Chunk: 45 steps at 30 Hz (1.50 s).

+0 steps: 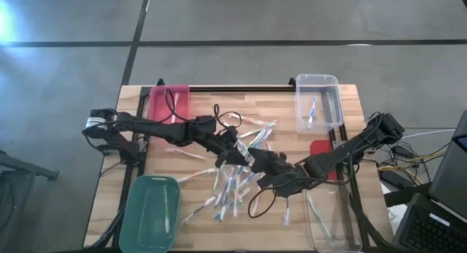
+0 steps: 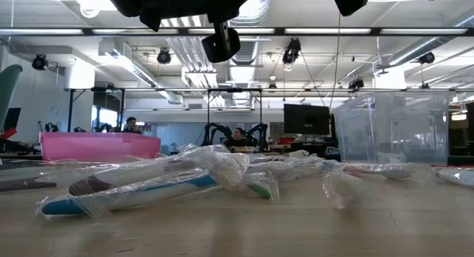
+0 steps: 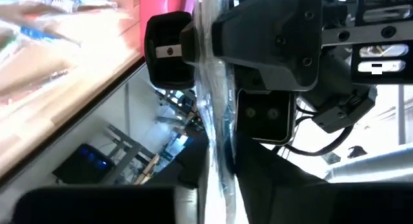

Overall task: Pick & Place Toothbrushes
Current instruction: Put the blue toothbrush into the top transparent bin

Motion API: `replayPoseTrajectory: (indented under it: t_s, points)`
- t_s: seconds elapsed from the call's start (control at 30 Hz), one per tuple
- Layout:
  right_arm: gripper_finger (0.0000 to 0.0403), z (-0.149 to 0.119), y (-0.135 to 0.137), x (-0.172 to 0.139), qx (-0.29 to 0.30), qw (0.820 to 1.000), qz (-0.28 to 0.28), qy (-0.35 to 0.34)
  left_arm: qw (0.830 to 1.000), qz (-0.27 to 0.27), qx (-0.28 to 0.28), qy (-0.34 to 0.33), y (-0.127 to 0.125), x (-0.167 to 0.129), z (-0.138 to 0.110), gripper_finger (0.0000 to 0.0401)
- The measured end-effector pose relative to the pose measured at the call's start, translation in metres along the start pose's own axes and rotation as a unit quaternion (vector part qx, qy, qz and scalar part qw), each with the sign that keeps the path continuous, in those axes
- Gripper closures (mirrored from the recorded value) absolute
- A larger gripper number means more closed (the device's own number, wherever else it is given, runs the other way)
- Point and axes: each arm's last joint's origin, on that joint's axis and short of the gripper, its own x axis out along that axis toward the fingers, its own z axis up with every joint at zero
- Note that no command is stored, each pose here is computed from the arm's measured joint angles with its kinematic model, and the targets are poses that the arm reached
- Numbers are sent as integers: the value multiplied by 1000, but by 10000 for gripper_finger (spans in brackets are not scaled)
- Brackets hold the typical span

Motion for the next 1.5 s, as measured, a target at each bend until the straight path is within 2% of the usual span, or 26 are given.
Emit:
replayPoseTrajectory:
  t_s: [0.27, 0.4, 0.57, 0.63, 0.7, 0.8, 0.93, 1.03, 1.1, 1.2, 1.27, 1.4, 1.5]
  points:
    - [261, -4, 0, -1, 122, 991, -7, 54, 999, 5, 35, -11, 1, -1, 2, 372]
    - [231, -4, 0, -8, 141, 987, -18, 76, 998, 18, 63, -24, 5, -4, 7, 367]
    - [213, 3, 0, -25, 153, 984, -35, 81, 991, 52, 113, -52, 13, -11, 16, 369]
    - [211, 6, 0, -32, 186, 978, -45, 82, 987, 66, 136, -63, 17, -14, 21, 371]
    - [212, 7, 0, -38, 238, 964, -62, 103, 980, 80, 164, -75, 19, -16, 25, 370]
    - [220, 5, 0, -44, 340, 923, -101, 147, 966, 110, 218, -89, 20, -17, 26, 369]
    - [233, -4, 3, -56, 497, 858, -99, 82, 938, 163, 289, -102, 22, -16, 25, 372]
    - [242, -16, 11, -60, 572, 818, -48, 33, 912, 194, 346, -103, 19, -12, 21, 373]
    - [248, -25, 19, -59, 625, 781, 10, 10, 892, 205, 389, -103, 13, -7, 16, 373]
    - [257, -37, 33, -57, 683, 726, 77, 4, 867, 207, 442, -105, 3, -1, 10, 373]
    - [263, -41, 43, -56, 709, 699, 99, 1, 849, 203, 476, -105, -4, 3, 6, 373]
    - [275, -46, 57, -56, 750, 651, 114, -23, 820, 211, 525, -93, -14, 11, -6, 373]
    - [281, -47, 63, -56, 782, 610, 111, -57, 807, 211, 544, -90, -19, 14, -14, 373]
